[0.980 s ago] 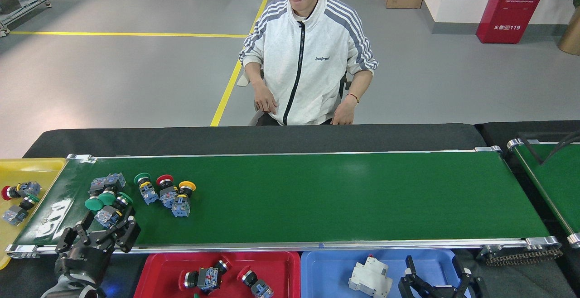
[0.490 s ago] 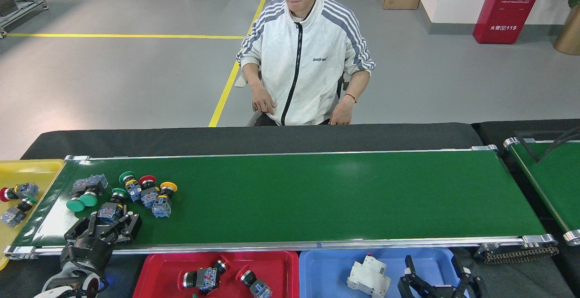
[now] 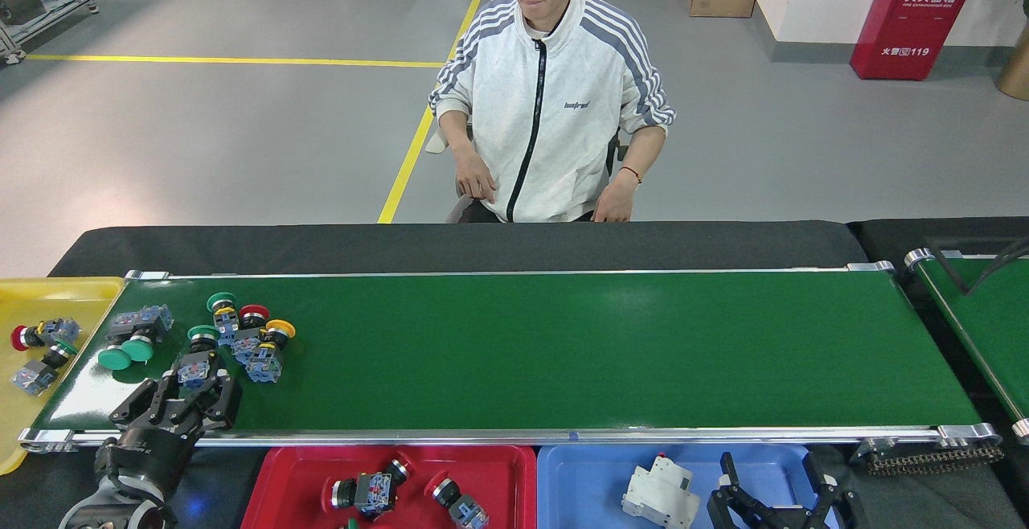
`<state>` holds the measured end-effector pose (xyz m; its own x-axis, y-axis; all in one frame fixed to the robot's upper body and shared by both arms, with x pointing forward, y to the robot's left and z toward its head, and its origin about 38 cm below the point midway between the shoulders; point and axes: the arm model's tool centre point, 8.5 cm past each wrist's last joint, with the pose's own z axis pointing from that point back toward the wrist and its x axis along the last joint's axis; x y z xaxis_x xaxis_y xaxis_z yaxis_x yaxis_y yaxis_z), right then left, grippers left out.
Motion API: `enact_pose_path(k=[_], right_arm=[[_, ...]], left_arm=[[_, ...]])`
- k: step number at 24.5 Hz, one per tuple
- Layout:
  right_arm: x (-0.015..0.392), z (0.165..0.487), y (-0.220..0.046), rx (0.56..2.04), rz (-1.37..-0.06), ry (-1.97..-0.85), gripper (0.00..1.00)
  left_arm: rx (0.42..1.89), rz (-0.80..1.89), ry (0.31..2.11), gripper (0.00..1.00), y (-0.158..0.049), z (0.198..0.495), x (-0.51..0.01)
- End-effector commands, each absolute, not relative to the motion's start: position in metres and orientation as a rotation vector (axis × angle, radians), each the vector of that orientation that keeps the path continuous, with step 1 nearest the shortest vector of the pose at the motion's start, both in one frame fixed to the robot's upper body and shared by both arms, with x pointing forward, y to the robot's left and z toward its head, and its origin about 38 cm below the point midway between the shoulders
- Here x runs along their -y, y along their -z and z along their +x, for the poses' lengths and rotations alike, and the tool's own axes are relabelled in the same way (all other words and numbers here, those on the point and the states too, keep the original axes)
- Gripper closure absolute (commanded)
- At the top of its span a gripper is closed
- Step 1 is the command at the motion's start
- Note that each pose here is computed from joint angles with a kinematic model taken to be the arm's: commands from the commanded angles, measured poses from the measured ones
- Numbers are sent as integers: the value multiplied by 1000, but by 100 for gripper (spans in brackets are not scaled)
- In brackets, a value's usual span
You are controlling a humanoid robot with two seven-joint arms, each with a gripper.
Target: Pick switch part from conveyor to tray
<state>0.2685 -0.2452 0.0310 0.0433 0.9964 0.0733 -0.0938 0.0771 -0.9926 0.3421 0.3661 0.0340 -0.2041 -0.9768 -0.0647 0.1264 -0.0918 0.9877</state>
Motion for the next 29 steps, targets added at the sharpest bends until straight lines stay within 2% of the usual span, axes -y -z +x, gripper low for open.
enact_pose_path(k=[1, 3, 7, 8, 10, 12, 14, 18, 23, 25, 29], right_arm=[[246, 272, -39, 1163, -1126, -1156, 1], [246, 272, -39, 1163, -1126, -1156, 1], [247, 272, -40, 1163, -1128, -1155, 1], [247, 272, -39, 1162, -1127, -1156, 1], [247, 272, -40, 1164, -1129, -1154, 1], [247, 272, -40, 1164, -1129, -1154, 1], [246, 272, -40, 1165, -1128, -1155, 1], [246, 272, -39, 1164, -1127, -1156, 1], [246, 272, -39, 1165, -1126, -1157, 1], [246, 272, -39, 1165, -1126, -1157, 1], [246, 272, -39, 1165, -1126, -1157, 1]], left_arm=[[1356, 994, 1577, 93, -44, 320, -335], [1445, 903, 1660, 92, -41, 290, -296], [1526, 776, 1773, 88, -35, 255, -246], [1525, 762, 1794, 80, -33, 250, -240], [1522, 760, 1785, 48, -29, 249, -233], [1528, 760, 1777, 27, -29, 248, -231], [1525, 770, 1774, 0, -30, 250, -234], [1490, 834, 1713, 0, -35, 253, -254], [1344, 996, 1494, 0, -36, 263, -311], [1254, 1069, 1400, 0, -34, 275, -337], [1078, 1126, 1273, 0, -14, 288, -373]])
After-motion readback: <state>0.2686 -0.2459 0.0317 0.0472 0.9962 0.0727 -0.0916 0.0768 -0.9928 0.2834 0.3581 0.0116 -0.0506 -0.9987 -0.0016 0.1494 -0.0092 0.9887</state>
